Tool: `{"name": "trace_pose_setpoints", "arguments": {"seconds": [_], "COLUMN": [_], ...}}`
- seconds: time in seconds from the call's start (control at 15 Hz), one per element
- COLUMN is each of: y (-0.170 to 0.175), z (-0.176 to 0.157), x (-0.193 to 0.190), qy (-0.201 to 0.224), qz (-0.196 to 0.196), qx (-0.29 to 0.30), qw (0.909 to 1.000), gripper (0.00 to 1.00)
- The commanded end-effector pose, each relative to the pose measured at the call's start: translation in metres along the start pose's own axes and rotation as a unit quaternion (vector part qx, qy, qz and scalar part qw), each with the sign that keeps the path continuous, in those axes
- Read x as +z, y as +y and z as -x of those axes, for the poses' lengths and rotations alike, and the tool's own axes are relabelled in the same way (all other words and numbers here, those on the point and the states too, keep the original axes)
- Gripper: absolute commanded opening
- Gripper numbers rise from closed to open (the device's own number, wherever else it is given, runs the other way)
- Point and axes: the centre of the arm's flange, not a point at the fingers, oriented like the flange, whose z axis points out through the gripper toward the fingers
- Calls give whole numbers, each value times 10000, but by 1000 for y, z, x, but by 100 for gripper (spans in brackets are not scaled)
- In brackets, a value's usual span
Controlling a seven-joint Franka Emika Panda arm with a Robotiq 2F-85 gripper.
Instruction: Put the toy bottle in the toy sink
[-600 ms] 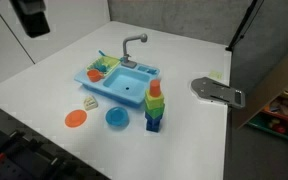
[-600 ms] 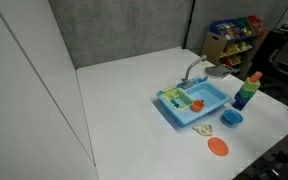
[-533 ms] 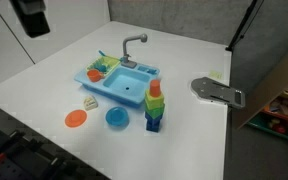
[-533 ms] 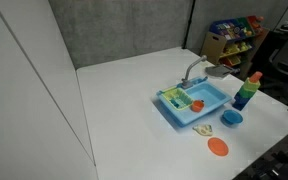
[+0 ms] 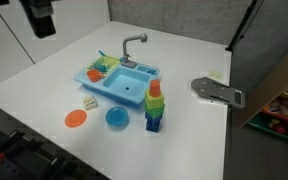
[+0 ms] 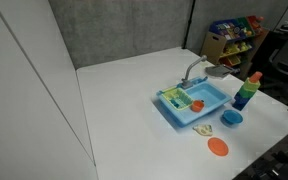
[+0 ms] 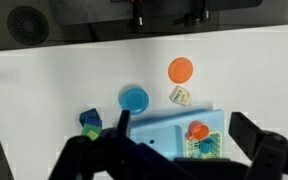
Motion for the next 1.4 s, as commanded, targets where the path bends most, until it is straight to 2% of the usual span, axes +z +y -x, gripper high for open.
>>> {"name": "trace_pose_setpoints", "arguments": {"seconds": [0.0,0.33,0.73,1.0,1.33], "y": [-20,-61,-97,-110,-109], "z": [-27,-56,-77,-90,-102], "x": [9,40,104,146,190], "qy": [27,-7,-131,-193,-240], "qz": [96,498,891,1063,1347], "qx": [-78,-388,-877,-1168,-1365], "qw": [9999,9980,9921,9873,9811], "gripper": [100,100,100,100,100]}}
